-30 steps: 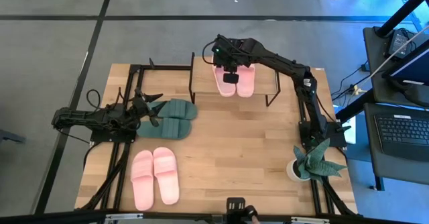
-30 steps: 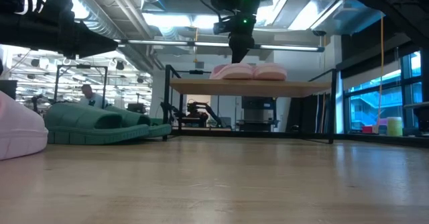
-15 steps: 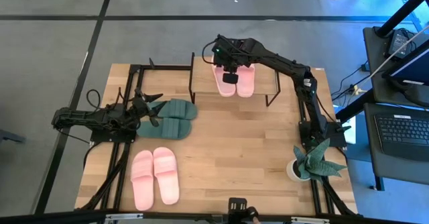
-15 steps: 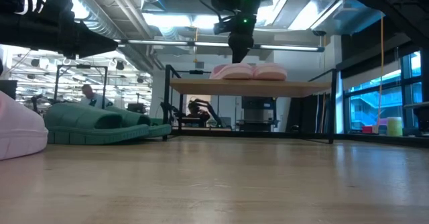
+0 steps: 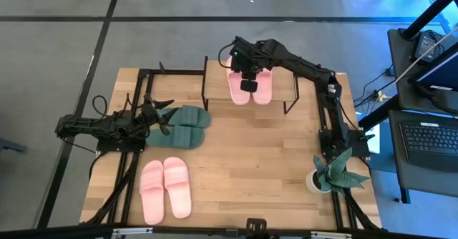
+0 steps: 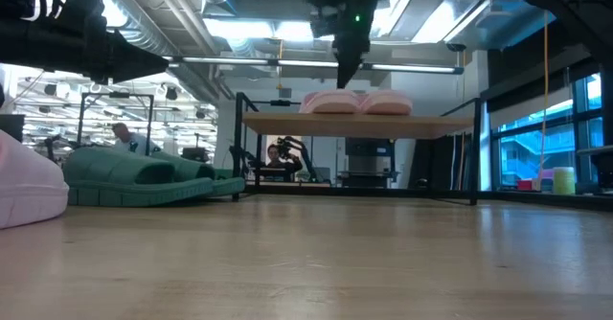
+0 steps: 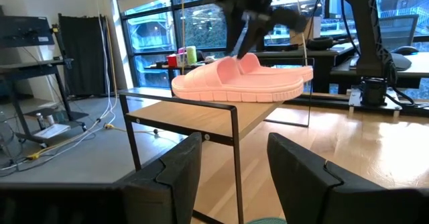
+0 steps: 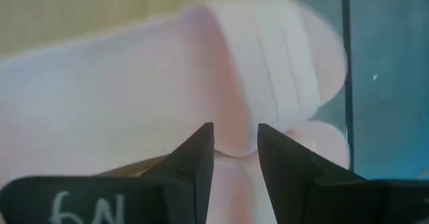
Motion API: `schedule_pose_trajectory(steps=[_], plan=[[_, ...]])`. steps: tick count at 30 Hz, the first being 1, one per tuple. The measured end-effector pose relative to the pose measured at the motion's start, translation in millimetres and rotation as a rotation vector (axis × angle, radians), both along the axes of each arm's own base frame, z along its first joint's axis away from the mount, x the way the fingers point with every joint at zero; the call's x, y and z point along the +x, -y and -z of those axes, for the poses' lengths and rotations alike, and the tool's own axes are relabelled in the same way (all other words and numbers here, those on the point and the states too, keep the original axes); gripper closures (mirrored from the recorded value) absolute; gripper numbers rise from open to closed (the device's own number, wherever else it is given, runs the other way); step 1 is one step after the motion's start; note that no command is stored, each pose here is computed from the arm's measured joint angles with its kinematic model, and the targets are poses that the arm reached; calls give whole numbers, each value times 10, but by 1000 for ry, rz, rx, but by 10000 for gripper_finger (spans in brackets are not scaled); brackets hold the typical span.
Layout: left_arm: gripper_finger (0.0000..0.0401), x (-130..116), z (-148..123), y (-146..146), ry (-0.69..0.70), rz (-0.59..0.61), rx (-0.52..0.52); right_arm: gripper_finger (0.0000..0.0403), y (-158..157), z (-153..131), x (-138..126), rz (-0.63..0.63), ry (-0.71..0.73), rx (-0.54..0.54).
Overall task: Pick and place slides into the shelf
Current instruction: Put the pink slipper on the shelf, then put the green slipper under the shelf
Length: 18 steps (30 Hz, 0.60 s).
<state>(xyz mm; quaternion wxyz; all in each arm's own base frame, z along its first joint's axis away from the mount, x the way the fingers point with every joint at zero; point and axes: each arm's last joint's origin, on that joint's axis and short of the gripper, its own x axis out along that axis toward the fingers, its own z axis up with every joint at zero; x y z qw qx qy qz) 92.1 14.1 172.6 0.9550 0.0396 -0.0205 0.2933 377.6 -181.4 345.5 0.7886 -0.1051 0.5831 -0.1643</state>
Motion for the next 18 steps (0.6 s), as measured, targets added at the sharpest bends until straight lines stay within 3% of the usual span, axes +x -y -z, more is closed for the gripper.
schedule_pose_trajectory(steps=[7,18], plan=[[237,0,1,0,0,0,0,286,-325,-566,-282,-20,155,-56],[237,0,1,0,43,5,-64,286,-1385,-1266,-928,-129,345,13]])
